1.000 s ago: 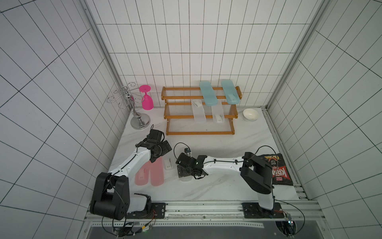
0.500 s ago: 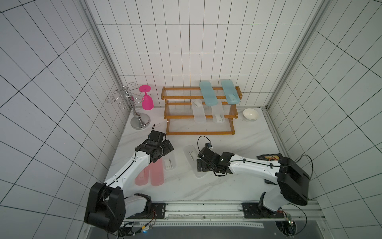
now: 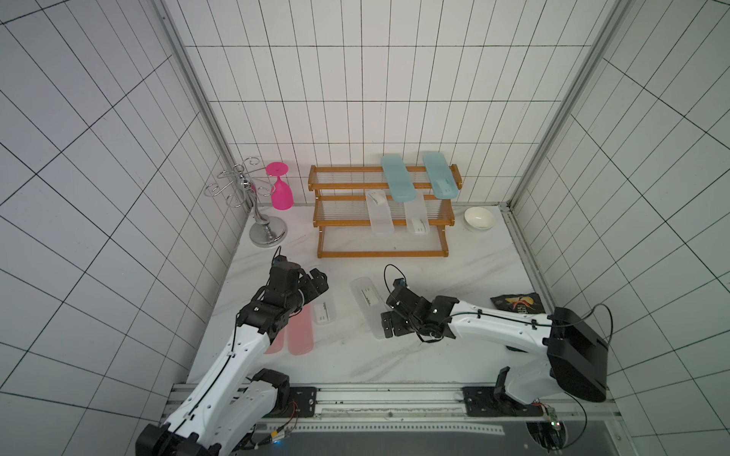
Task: Place the pencil cases on the shelf according to color
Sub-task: Pick up the pencil case from the center of the board.
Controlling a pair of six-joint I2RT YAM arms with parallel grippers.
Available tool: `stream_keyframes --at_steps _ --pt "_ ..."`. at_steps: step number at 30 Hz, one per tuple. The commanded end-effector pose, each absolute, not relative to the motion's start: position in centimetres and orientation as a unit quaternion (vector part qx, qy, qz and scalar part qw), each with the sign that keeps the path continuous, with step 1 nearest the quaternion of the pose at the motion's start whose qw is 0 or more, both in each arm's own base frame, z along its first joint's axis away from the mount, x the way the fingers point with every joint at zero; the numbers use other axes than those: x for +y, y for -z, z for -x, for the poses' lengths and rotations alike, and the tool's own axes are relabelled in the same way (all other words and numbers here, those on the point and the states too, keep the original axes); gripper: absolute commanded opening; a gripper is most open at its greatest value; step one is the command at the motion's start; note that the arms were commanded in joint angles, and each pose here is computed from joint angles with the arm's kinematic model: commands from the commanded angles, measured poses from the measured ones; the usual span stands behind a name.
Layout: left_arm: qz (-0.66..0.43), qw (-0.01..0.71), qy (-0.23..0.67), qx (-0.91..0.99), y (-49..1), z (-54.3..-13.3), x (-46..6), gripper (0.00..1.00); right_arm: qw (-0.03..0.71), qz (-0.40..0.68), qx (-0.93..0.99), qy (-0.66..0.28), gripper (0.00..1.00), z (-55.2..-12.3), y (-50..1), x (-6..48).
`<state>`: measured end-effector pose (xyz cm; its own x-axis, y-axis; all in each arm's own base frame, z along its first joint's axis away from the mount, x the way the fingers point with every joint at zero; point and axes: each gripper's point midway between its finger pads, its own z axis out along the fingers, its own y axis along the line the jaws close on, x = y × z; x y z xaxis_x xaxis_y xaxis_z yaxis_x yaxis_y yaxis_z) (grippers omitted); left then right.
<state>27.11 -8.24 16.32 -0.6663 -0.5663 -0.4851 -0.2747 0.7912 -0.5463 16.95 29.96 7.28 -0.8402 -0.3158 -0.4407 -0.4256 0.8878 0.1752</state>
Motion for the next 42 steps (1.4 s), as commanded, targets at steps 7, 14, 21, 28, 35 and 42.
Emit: stream_keyframes --at_steps 7,14,21,28,35,42 --pt "0.237 0.308 0.207 0.898 -16.2 -24.9 -8.6 0.98 0.211 0.233 0.937 -0.153 0.99 -16.8 -9.4 30.0" --pt "0.259 0.34 0.189 0.884 -17.5 -24.6 -7.1 0.98 0.181 0.249 0.937 -0.166 0.99 -16.4 -7.8 31.8" --pt "0.265 0.362 0.169 0.878 -17.5 -24.9 -6.2 0.98 0.172 0.258 0.938 -0.157 0.99 -16.4 -6.4 33.0" --pt "0.269 0.374 0.176 0.87 -17.8 -25.2 -6.1 0.98 0.162 0.286 0.935 -0.13 0.99 -16.3 -5.4 34.2" --pt "0.265 0.385 0.168 0.868 -18.6 -25.2 -5.7 0.98 0.144 0.28 0.94 -0.128 0.99 -16.3 -4.0 35.3" --pt "0.265 0.389 0.167 0.866 -18.8 -24.9 -5.6 0.98 0.147 0.267 0.948 -0.093 0.97 -16.1 -2.8 33.9"
